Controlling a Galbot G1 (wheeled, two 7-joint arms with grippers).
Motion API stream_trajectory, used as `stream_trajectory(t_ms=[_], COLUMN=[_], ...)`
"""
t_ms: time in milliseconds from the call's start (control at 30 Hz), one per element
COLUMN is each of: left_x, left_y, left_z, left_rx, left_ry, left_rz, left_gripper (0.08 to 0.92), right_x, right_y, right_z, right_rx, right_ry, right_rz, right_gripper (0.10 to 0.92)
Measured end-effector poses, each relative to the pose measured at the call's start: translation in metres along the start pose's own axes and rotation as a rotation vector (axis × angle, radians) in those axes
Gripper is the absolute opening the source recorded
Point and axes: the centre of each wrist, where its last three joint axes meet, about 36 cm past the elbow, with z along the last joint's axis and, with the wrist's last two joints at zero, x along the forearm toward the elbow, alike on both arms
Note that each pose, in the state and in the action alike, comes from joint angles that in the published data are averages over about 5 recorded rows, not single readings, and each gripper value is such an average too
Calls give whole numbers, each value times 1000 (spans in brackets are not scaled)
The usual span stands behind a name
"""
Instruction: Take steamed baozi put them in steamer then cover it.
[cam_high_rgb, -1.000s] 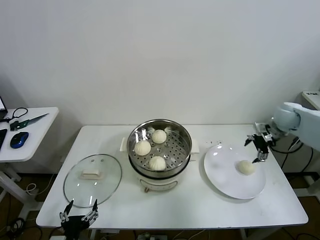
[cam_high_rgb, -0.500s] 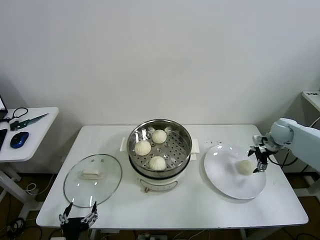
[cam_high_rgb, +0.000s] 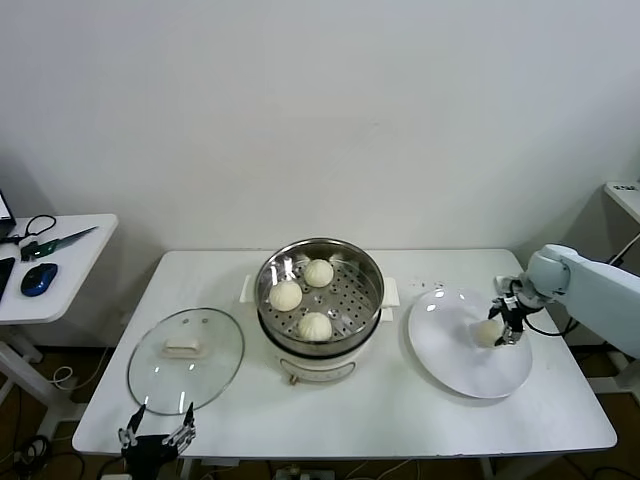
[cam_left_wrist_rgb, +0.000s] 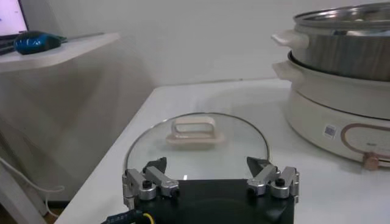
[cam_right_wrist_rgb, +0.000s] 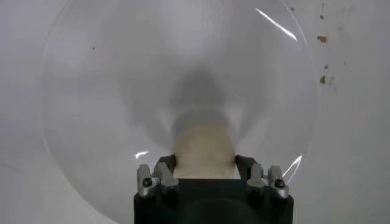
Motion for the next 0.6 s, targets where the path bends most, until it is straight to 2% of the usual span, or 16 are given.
stream_trajectory(t_ms=[333,467,600], left_x=[2,1,1], left_y=[-1,-2,-4], left_z=[-2,-4,-7], left_rx=[-2,-3,-2], left_ry=[-5,-11,-17], left_rz=[2,6,13], left_gripper=[823,823,823], right_x=[24,64,124], right_y=[-8,-23,-39], right_z=[-7,-29,-64], right_rx=[5,39,87], right_ry=[-11,-39,-78], right_rz=[0,24,61], right_gripper=[628,630,631])
